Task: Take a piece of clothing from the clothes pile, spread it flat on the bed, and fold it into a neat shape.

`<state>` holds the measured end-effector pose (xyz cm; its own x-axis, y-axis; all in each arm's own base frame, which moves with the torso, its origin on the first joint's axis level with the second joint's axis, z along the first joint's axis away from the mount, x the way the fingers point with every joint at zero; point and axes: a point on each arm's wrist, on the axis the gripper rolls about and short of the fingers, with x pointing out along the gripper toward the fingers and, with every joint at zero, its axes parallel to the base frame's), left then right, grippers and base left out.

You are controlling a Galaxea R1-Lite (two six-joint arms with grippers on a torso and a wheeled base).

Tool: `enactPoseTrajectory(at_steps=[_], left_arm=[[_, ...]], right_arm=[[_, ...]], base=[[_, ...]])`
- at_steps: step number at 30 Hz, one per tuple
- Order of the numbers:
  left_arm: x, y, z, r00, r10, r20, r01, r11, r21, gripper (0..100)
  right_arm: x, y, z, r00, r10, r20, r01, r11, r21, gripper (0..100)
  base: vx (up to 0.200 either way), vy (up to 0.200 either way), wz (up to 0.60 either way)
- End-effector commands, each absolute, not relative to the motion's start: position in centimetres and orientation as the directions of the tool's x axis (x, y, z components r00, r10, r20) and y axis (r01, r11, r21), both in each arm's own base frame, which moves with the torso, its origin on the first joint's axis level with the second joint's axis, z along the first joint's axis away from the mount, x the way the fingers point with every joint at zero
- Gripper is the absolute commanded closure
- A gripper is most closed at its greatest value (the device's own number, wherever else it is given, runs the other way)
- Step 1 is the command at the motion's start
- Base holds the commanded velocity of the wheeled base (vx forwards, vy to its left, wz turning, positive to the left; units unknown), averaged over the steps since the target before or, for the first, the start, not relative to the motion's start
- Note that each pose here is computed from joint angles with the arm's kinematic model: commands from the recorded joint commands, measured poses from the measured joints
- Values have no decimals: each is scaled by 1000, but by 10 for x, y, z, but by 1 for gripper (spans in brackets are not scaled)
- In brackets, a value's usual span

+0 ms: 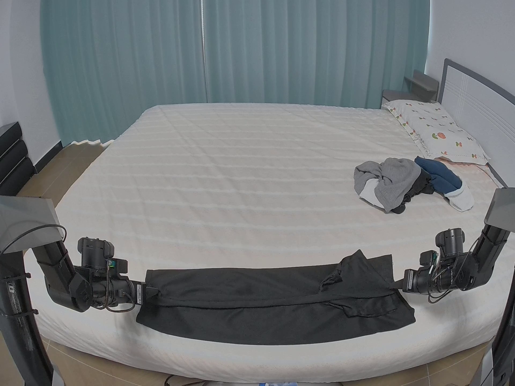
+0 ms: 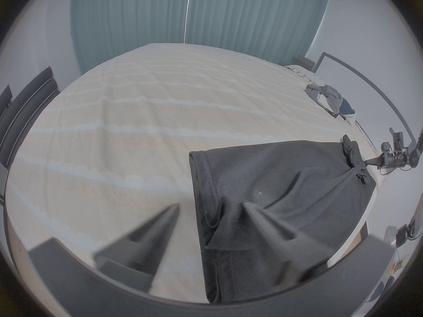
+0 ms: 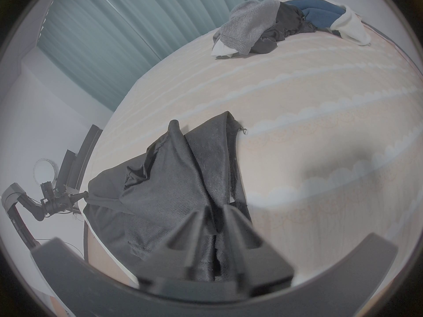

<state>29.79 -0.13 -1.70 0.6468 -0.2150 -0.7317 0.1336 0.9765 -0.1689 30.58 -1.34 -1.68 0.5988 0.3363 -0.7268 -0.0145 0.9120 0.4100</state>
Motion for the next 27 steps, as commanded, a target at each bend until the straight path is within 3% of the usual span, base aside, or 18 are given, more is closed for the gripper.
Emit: enactPoseTrajectory(at_steps=[1,4,10,17,27], left_arm=[[298,-1,-17,648,-216,-730,132,976,-172,0],[299,-1,-13,661,-216,-719,129,976,-174,0],[311,6,2,714,-222,-665,81,968,-236,0],[344,1,15,772,-232,-591,-65,897,-437,0],[360,-5,-7,706,-246,-664,-171,851,-497,0]], right_arm=[[309,-14,-7,625,340,-702,-23,907,420,0],[312,-14,3,652,340,-678,-9,897,442,0],[335,-13,30,726,368,-581,68,802,593,0],[346,-13,-2,703,376,-604,164,740,652,0],[353,-15,-20,756,375,-536,202,646,736,0]], base=[[0,0,0],[0,0,0],[0,0,0],[0,0,0],[0,0,0]])
